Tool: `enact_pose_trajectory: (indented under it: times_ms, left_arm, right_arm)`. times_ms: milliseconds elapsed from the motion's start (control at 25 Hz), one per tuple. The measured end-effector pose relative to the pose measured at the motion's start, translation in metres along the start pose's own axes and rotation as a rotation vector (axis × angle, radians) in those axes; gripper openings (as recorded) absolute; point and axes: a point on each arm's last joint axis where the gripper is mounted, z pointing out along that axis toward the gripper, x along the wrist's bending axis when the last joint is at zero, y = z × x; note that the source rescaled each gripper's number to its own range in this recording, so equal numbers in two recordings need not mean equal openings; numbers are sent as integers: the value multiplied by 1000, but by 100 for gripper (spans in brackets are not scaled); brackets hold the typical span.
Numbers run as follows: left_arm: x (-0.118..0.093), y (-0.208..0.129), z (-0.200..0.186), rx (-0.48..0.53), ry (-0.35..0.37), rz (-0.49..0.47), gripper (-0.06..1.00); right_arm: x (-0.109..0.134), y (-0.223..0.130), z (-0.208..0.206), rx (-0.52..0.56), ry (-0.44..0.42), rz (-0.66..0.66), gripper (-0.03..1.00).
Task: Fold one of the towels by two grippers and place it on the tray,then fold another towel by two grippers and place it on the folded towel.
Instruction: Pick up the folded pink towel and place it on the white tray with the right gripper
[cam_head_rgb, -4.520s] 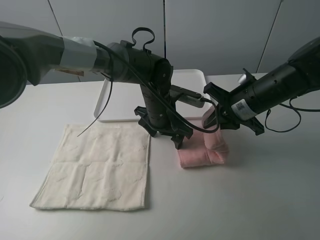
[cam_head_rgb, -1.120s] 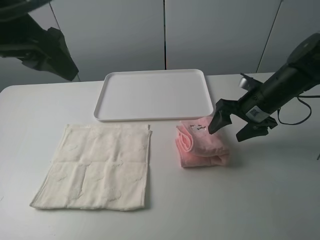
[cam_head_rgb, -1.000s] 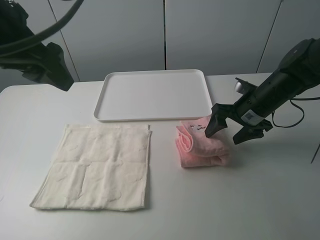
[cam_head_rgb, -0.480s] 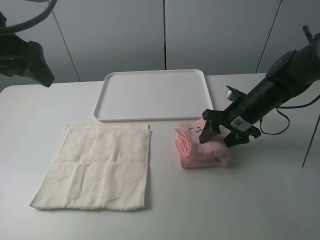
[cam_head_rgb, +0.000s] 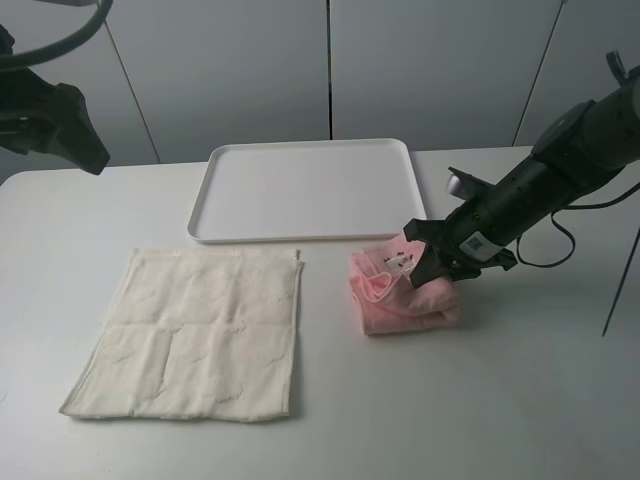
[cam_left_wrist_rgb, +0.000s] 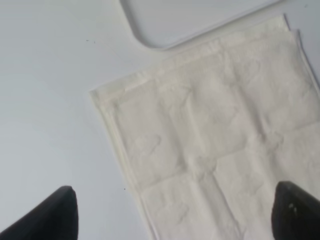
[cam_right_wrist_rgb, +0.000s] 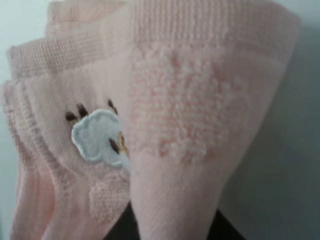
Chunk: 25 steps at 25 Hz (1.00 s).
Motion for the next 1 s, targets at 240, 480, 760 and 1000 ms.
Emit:
enact_pose_trajectory:
  times_ms: [240,480,760,1000]
  left_arm:
    - [-1,-1,1,10,-6,-3,99]
    - [-1,-1,1,12,-8,-4,99]
    - [-1,-1,1,12,-9,-5,99]
    - [-1,-1,1,11,-13,9,99]
  right_arm:
    - [17,-3,-14,14,104,-48,15]
    - [55,15,-57,-31,252,-163,15]
    - [97,62,-109,-150,339,-231,15]
    - [116,98,-105,-143,400,-230,15]
